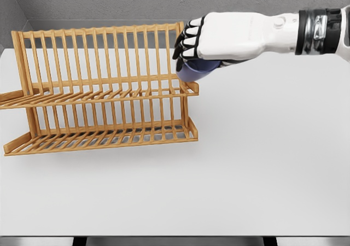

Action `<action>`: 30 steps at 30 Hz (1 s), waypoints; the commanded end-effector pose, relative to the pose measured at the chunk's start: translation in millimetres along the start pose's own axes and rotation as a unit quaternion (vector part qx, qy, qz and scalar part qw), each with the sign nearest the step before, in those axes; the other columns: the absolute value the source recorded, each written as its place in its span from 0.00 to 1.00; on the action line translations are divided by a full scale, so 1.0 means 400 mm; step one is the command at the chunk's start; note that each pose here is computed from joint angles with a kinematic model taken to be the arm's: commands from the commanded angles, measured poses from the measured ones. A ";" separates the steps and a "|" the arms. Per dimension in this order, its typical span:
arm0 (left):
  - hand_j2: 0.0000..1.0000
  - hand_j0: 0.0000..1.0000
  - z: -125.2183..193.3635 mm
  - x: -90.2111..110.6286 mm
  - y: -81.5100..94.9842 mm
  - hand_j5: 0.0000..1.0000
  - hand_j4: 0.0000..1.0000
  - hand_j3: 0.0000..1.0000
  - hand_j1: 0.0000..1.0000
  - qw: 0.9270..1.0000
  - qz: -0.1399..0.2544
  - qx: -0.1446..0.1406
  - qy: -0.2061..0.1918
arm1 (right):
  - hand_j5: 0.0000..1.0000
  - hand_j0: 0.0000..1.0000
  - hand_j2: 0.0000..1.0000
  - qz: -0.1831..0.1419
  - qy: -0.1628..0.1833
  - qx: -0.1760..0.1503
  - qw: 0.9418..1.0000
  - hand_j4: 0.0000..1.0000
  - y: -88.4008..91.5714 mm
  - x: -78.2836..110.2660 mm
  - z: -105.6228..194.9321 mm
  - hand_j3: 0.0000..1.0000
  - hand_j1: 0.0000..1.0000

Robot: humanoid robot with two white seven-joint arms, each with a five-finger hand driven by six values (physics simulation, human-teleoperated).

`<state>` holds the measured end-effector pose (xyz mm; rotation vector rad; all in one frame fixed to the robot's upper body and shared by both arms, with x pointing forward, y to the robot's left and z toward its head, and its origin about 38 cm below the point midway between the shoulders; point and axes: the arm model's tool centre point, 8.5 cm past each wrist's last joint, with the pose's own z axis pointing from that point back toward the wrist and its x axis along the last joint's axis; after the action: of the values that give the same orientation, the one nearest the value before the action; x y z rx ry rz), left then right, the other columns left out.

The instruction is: Right arm put cup on second shelf

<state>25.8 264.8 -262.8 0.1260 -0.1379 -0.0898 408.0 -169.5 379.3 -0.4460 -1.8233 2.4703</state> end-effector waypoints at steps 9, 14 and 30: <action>1.00 1.00 0.000 -0.002 0.000 1.00 1.00 1.00 1.00 1.000 0.000 0.000 0.001 | 0.68 0.68 0.68 -0.001 -0.025 0.008 1.000 0.68 0.012 0.026 -0.036 0.68 0.68; 1.00 1.00 0.000 0.000 0.000 1.00 1.00 1.00 1.00 1.000 0.000 -0.001 0.000 | 0.68 0.68 0.68 0.001 -0.026 0.007 1.000 0.68 0.006 0.027 -0.038 0.68 0.68; 1.00 1.00 0.000 0.000 0.000 1.00 1.00 1.00 1.00 1.000 0.000 0.000 0.000 | 1.00 1.00 1.00 0.000 -0.025 0.014 1.000 1.00 0.008 0.020 -0.045 1.00 1.00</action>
<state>25.8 264.8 -262.8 0.1262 -0.1381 -0.0900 404.1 -148.7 371.3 -0.3887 -1.8081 2.5397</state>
